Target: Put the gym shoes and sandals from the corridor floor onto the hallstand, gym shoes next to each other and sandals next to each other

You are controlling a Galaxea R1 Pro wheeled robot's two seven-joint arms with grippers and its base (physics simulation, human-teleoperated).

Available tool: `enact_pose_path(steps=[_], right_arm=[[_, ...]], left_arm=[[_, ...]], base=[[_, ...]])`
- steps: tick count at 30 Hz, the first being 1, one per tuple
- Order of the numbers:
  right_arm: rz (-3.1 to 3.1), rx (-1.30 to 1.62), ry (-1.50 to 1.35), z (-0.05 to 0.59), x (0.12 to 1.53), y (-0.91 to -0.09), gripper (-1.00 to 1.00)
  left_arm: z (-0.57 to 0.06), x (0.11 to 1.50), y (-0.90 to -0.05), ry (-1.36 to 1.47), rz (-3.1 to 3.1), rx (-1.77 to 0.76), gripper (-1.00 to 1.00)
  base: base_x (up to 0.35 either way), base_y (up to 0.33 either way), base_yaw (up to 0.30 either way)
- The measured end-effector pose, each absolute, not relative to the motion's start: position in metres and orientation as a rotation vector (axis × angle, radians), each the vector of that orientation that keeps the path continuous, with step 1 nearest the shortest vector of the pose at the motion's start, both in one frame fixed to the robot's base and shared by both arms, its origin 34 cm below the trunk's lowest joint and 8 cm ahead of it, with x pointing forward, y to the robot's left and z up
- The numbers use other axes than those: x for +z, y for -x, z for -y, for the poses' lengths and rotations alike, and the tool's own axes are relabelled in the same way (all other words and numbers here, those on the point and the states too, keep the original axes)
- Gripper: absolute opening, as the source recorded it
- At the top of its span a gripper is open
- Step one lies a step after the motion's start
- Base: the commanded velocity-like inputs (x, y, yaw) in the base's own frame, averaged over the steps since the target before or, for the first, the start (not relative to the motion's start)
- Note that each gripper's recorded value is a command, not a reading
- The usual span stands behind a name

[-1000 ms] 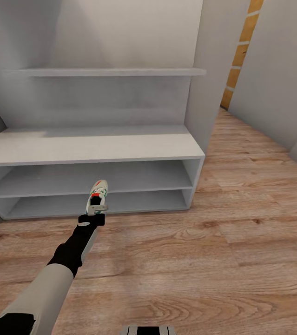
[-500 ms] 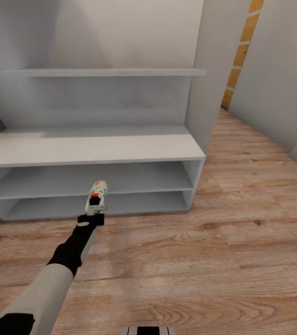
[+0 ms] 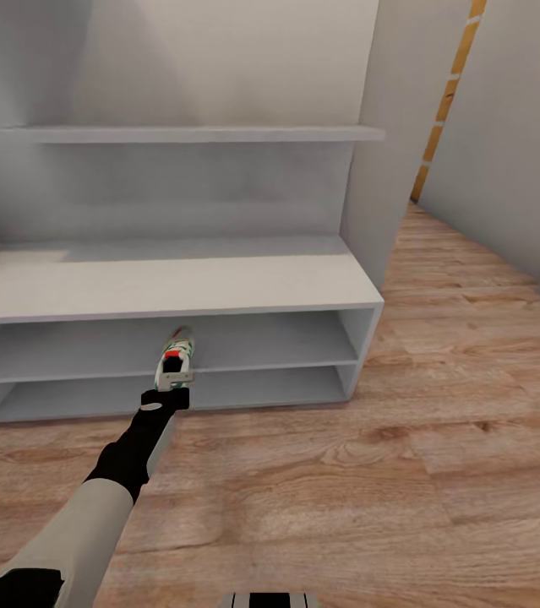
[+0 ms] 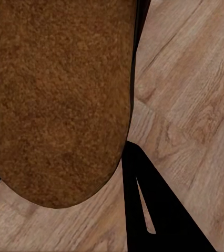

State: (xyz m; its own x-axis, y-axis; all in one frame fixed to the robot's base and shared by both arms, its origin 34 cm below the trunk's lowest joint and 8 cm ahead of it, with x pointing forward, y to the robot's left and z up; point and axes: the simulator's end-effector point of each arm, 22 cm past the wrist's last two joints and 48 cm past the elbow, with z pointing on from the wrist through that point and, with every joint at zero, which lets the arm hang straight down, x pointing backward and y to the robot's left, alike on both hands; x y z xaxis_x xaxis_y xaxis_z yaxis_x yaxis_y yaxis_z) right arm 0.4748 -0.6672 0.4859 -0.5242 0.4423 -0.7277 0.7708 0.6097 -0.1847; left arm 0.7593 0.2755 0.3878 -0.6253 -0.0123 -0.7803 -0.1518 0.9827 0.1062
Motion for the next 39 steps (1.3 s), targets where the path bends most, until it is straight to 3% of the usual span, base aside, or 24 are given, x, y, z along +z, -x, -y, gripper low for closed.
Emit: enact_pose_path(steps=[9,26,39], right_arm=[[-2.191,-0.66,-0.951,0.6673,0.4857,-0.4747,-1.0],[-2.19,-0.659,-0.952,0.6672,0.4857,-0.4748,-1.0],[-2.191,-0.661,-0.951,0.6673,0.4856,-0.4744,-1.0]], left_arm=[[-0.2765,0.3876,-0.7592,0.114,-2.24,0.204,-1.0],[-0.2767,0.3879,-0.7591,0.115,-2.24,0.204,-1.0],[-0.2753,0.3898,-0.7608,0.115,-2.228,0.2,-1.0]], base=[[0.029,0.002,0.0],[0.267,0.136,0.0],[0.091,0.011,0.0]])
